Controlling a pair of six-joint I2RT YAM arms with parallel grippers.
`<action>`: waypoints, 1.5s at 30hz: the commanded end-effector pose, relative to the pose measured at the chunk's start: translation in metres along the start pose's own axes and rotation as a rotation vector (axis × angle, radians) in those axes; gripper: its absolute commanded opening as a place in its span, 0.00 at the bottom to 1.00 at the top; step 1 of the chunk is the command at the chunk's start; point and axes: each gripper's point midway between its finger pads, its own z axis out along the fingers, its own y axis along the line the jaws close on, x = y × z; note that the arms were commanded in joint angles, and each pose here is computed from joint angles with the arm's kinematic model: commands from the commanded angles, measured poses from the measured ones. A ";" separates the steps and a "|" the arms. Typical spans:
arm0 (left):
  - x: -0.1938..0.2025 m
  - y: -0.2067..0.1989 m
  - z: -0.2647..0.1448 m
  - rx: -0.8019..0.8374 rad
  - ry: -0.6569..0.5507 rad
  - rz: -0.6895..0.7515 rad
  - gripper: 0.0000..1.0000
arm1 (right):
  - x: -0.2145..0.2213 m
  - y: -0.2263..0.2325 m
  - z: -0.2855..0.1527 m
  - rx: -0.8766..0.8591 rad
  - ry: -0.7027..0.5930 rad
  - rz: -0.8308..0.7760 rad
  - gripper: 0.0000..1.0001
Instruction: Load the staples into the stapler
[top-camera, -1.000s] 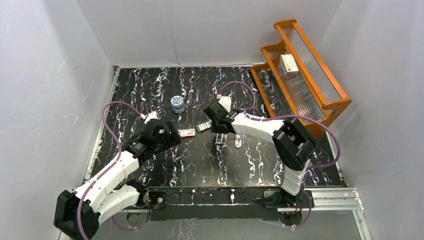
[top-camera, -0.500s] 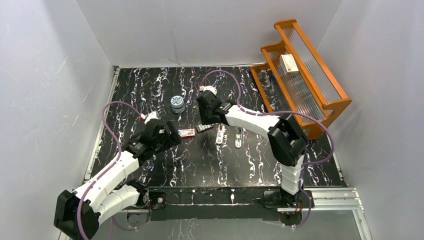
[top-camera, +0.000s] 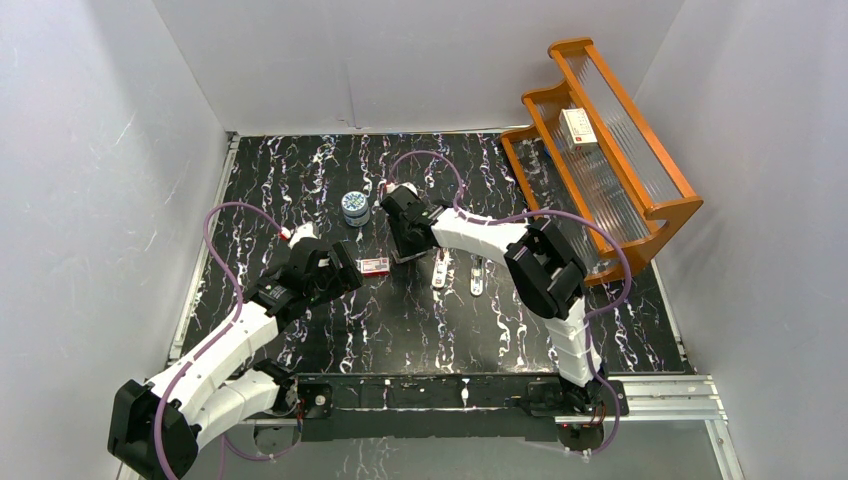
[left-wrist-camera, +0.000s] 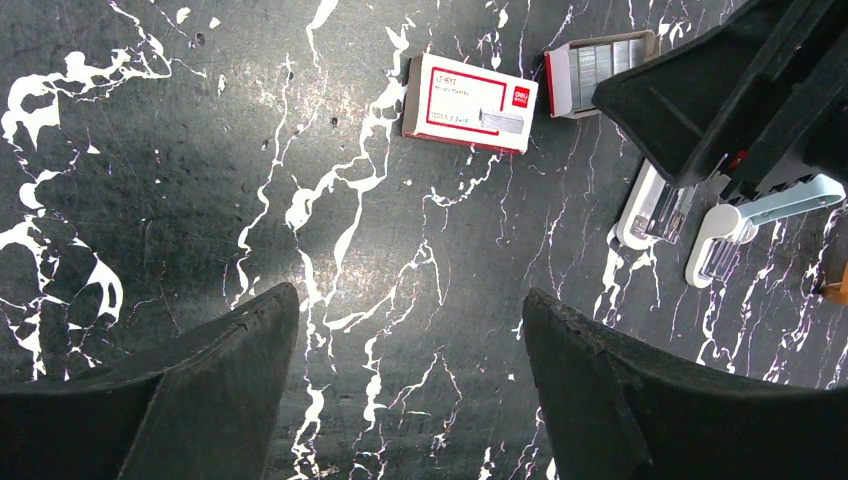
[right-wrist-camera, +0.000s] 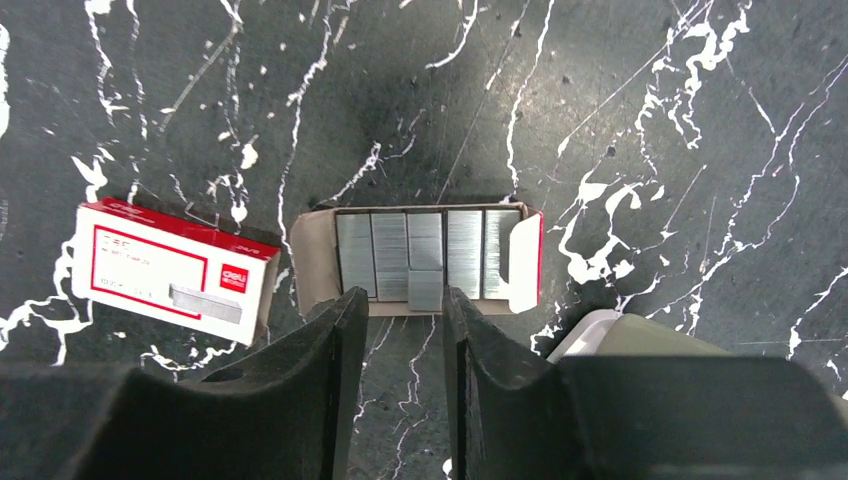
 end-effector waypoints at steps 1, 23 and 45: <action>-0.004 0.006 -0.002 -0.024 -0.019 0.003 0.79 | -0.017 0.005 -0.002 -0.013 -0.029 0.009 0.40; -0.004 0.006 -0.002 -0.023 -0.022 0.001 0.79 | -0.014 -0.003 0.008 0.016 -0.017 0.005 0.28; -0.008 0.003 -0.010 -0.011 -0.031 -0.018 0.79 | 0.022 0.017 -0.064 -0.014 -0.046 0.074 0.25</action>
